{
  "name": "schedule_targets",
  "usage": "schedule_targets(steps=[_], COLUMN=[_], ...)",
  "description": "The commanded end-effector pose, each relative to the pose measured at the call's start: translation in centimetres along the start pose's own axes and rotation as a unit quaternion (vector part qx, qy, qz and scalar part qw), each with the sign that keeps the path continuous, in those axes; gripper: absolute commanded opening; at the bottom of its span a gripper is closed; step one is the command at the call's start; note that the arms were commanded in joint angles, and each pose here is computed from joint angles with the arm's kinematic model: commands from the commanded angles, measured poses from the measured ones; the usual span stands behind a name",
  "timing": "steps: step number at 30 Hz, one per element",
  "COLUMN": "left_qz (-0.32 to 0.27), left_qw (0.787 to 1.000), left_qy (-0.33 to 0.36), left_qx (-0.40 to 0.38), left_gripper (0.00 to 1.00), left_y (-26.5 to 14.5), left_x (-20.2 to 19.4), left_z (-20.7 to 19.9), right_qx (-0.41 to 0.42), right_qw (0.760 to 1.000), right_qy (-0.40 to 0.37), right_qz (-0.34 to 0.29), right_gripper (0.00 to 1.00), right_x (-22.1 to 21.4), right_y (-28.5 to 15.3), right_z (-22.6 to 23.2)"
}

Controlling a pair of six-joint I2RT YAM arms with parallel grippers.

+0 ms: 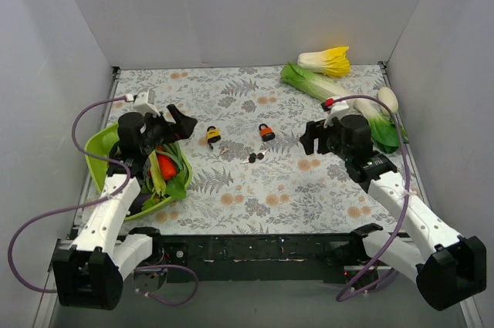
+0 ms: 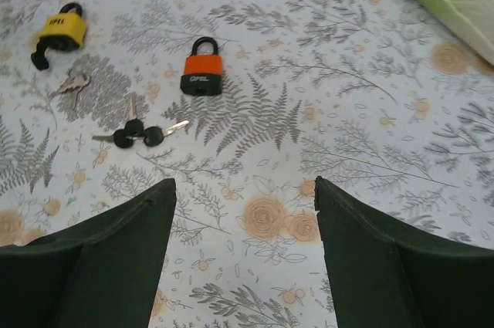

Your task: Unlock with the key

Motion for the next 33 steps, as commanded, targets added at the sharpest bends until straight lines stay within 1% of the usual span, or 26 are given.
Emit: schedule_targets(steps=[1, 2, 3, 4, 5, 6, 8, 9, 10, 11, 12, 13, 14, 15, 17, 18, 19, 22, 27, 33], left_qz=[-0.024, -0.036, -0.037, -0.029, -0.028, -0.036, -0.033, -0.025, -0.022, -0.021, -0.022, -0.028, -0.04, -0.042, -0.049, -0.048, -0.048, -0.03, -0.009, -0.006], left_qw=[0.996, 0.991, 0.988, 0.985, 0.981, 0.977, 0.97, 0.97, 0.97, 0.972, 0.972, 0.973, 0.976, 0.976, 0.979, 0.98, 0.981, 0.983, 0.985, 0.985], left_qy=[0.071, 0.103, 0.121, 0.132, 0.147, 0.154, 0.174, 0.177, 0.178, 0.178, 0.18, 0.181, 0.184, 0.187, 0.188, 0.187, 0.184, 0.169, 0.151, 0.148], left_qx=[-0.056, -0.071, -0.083, -0.109, -0.126, -0.142, -0.164, -0.164, -0.163, -0.154, -0.147, -0.139, -0.114, -0.1, -0.063, -0.056, -0.05, -0.065, -0.088, -0.083], left_gripper=[0.92, 0.93, 0.93, 0.95, 0.97, 0.98, 0.98, 0.98, 0.98, 0.98, 0.98, 0.98, 0.98, 0.98, 0.98, 0.98, 0.98, 0.98, 0.98, 0.98], left_y=[2.3, 2.5, 2.9, 3.3, 3.4, 3.5, 3.5, 3.5, 3.2, 3.0, 2.8, 2.6, 2.4, 2.2, 2.2, 2.2, 2.3, 2.8, 3.5, 3.5], left_x=[3.3, 4.5, 4.8, 4.3, 4.3, 4.2, 2.8, 1.8, 1.7, 1.5, 1.2, 1.4, 2.1, 2.1, 2.5, 2.5, 2.5, 1.8, 0.9, 0.9], left_z=[-5.3, -6.7, -7.7, -9.1, -9.6, -10.0, -10.1, -9.8, -9.7, -9.4, -9.1, -8.9, -8.3, -7.8, -6.7, -6.5, -6.3, -6.7, -7.4, -7.2], right_qx=[0.07, 0.095, 0.155, 0.183, 0.197, 0.204, 0.209, 0.203, 0.2, 0.194, 0.195, 0.195, 0.206, 0.208, 0.21, 0.208, 0.208, 0.198, 0.178, 0.161], right_qw=[0.995, 0.992, 0.982, 0.975, 0.969, 0.966, 0.959, 0.957, 0.954, 0.952, 0.949, 0.948, 0.944, 0.94, 0.936, 0.931, 0.93, 0.921, 0.914, 0.904], right_qy=[-0.072, -0.082, -0.102, -0.116, -0.134, -0.144, -0.174, -0.182, -0.191, -0.201, -0.205, -0.205, -0.206, -0.211, -0.215, -0.222, -0.227, -0.252, -0.288, -0.319], right_qz=[0.005, 0.011, 0.04, 0.051, 0.058, 0.07, 0.076, 0.101, 0.119, 0.127, 0.139, 0.145, 0.152, 0.17, 0.184, 0.202, 0.202, 0.22, 0.223, 0.235], right_gripper=[0.79, 0.8, 0.8, 0.79, 0.79, 0.79, 0.78, 0.77, 0.76, 0.72, 0.7, 0.68, 0.66, 0.65, 0.62, 0.61, 0.6, 0.57, 0.58, 0.59], right_x=[0.6, 0.4, -1.0, -1.5, -1.8, -2.2, -1.9, -3.0, -3.7, -4.0, -4.6, -4.9, -5.4, -6.6, -7.0, -8.1, -7.9, -9.1, -10.6, -12.1], right_y=[1.4, 1.7, 2.2, 2.4, 2.7, 3.7, 4.7, 5.8, 6.3, 6.9, 8.0, 8.6, 9.0, 9.9, 10.7, 11.3, 11.8, 12.7, 14.1, 15.2], right_z=[4.4, 5.4, 7.3, 8.2, 8.7, 9.7, 11.1, 11.2, 11.2, 11.3, 11.7, 11.7, 12.1, 11.9, 12.0, 11.7, 11.9, 11.6, 11.3, 10.6])
Point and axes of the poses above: each gripper's point midway between its finger pads, its own y axis out along the fingers, its own z axis along the line the jaws close on, x = y × z, the point moved 2 cm from there along -y, back along the fingers, and after that the axes turned 13 degrees about y, right-handed, at the moved point
